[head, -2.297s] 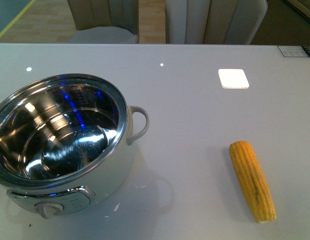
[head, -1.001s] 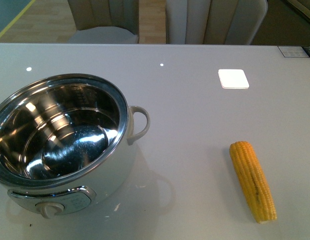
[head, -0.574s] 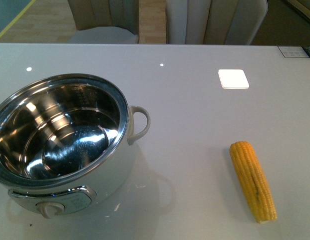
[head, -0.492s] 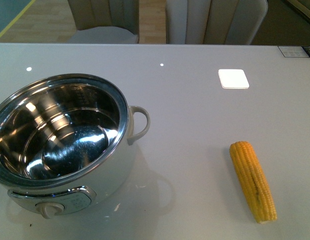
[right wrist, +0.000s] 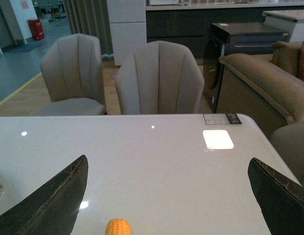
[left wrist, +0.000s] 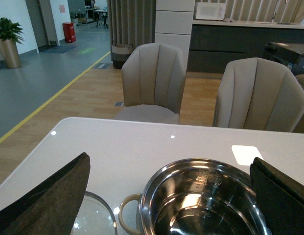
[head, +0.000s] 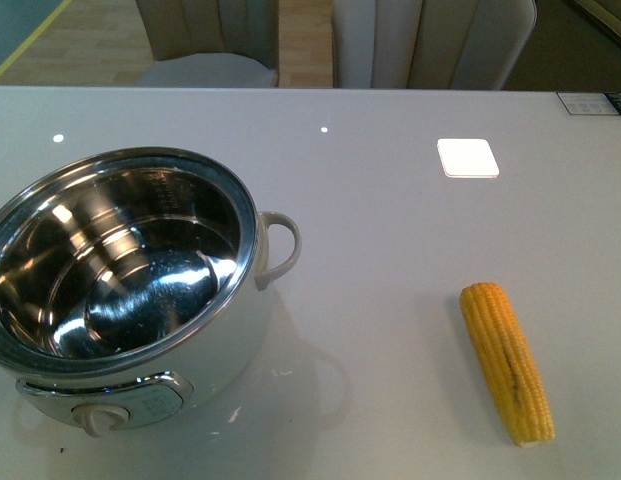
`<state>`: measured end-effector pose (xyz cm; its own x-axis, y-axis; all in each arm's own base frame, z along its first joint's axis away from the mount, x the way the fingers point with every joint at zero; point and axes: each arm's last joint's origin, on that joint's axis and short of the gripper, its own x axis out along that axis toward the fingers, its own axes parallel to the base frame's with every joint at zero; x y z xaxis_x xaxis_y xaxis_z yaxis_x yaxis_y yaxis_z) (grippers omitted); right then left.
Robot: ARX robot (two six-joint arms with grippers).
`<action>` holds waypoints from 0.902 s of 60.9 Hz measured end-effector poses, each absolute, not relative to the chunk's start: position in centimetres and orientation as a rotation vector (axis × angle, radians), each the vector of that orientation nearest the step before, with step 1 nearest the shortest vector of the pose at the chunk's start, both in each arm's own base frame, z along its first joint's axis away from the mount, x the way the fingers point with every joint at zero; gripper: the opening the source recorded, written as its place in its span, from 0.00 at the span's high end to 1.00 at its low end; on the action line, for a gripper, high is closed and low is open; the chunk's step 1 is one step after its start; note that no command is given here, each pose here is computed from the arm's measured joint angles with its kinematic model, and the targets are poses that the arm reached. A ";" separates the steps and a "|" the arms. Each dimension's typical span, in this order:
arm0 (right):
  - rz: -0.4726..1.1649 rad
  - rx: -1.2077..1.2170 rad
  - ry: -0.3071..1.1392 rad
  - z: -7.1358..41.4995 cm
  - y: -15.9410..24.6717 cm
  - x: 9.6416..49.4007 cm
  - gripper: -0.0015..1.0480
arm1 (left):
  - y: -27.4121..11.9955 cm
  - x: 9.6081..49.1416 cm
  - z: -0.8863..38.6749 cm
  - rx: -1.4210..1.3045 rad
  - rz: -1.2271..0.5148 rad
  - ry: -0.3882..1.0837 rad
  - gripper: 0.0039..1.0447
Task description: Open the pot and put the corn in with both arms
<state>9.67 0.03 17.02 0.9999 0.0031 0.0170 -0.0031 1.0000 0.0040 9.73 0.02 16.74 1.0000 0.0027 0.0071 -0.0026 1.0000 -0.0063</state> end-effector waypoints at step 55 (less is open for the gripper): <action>0.042 -0.023 0.931 8.6 4.9 20.0 0.08 | 0.0 9.7 16.8 -0.007 0.003 -0.008 0.07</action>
